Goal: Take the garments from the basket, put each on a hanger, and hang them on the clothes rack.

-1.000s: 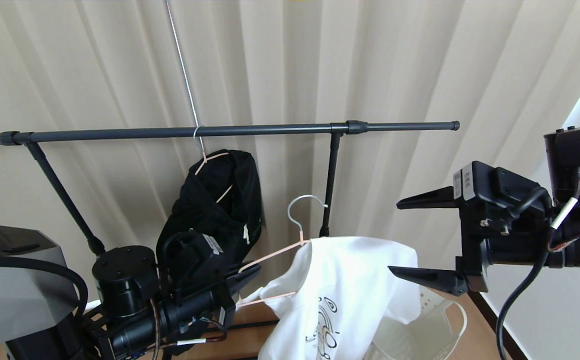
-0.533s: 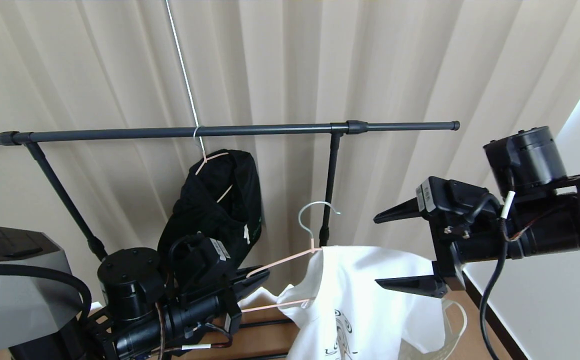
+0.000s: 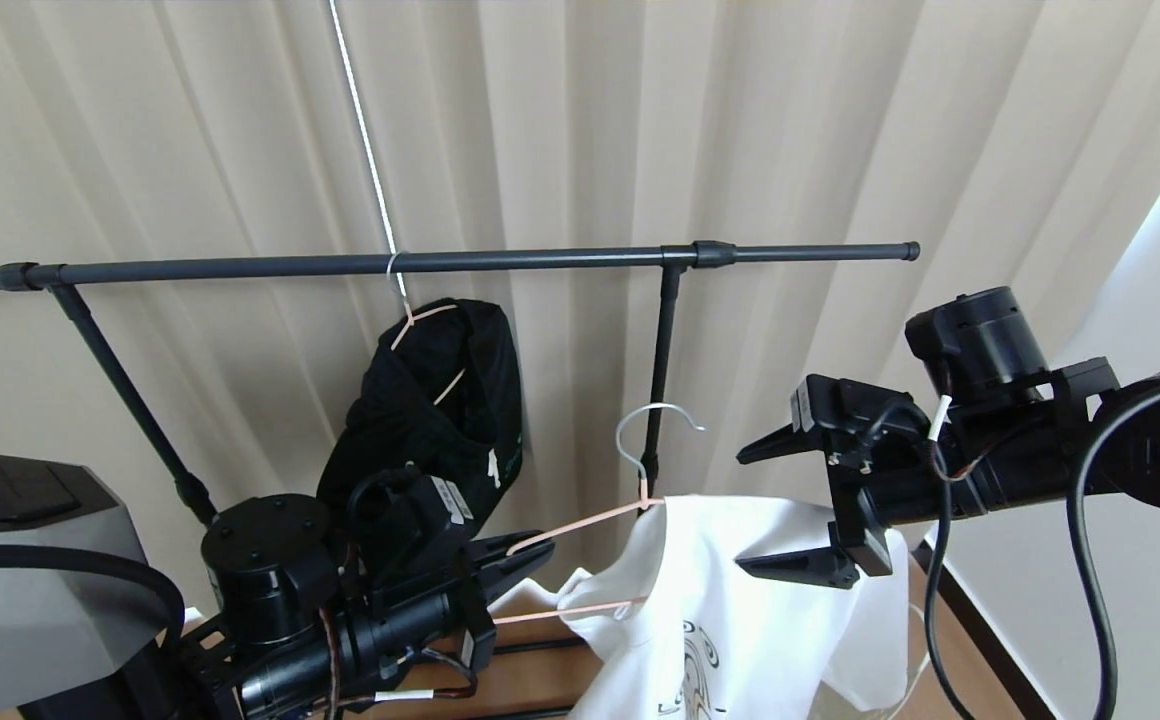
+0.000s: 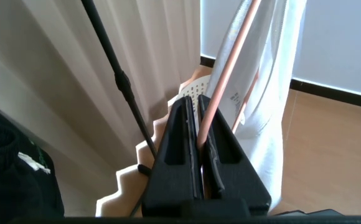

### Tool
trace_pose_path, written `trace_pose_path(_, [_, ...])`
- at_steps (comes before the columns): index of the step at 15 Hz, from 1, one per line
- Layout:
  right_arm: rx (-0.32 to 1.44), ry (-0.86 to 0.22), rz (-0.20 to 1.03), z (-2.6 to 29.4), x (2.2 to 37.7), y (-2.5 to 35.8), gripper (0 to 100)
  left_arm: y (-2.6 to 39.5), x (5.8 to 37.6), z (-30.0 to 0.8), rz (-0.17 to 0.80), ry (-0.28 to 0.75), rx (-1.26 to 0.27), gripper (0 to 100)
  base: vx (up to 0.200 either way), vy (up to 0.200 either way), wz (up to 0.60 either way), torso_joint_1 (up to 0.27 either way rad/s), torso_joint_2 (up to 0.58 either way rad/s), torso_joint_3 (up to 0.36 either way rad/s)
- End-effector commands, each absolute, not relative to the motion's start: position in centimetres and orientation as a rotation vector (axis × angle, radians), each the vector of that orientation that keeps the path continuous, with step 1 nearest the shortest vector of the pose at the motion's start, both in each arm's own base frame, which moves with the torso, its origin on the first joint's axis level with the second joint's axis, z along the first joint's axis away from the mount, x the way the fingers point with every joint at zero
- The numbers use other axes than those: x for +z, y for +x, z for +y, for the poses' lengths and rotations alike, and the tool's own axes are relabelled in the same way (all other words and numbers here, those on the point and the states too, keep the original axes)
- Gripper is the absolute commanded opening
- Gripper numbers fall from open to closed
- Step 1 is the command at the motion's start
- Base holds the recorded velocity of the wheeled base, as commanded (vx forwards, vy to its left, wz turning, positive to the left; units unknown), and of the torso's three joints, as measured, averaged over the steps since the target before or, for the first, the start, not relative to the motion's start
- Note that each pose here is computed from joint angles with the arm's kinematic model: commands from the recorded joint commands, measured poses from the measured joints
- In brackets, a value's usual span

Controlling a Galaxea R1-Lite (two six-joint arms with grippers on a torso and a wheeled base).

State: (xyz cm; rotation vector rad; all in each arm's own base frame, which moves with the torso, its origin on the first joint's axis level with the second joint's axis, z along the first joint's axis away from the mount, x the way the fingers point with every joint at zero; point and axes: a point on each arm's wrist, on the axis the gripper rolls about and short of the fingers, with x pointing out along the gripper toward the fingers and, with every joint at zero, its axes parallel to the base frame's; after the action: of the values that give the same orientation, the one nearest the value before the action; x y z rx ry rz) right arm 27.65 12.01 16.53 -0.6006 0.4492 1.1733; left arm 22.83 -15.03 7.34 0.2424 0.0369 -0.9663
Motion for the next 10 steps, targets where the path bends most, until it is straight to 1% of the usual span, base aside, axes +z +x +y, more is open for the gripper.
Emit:
trace_pose_path(1, [1.168,-0.597,0.452,11.89,16.43,28.04,100,22.75,7.57,-15.01,0.027,0.243,-0.966,0,0.0,0.0,0.0,0.0,0.0,0.0])
trace_pose_path(10, [1.161,-0.593,0.448,11.86,16.49,28.63,100,22.64,7.88,-14.94,0.016,0.242,-0.965,0,0.0,0.0,0.0,0.0,0.0,0.0])
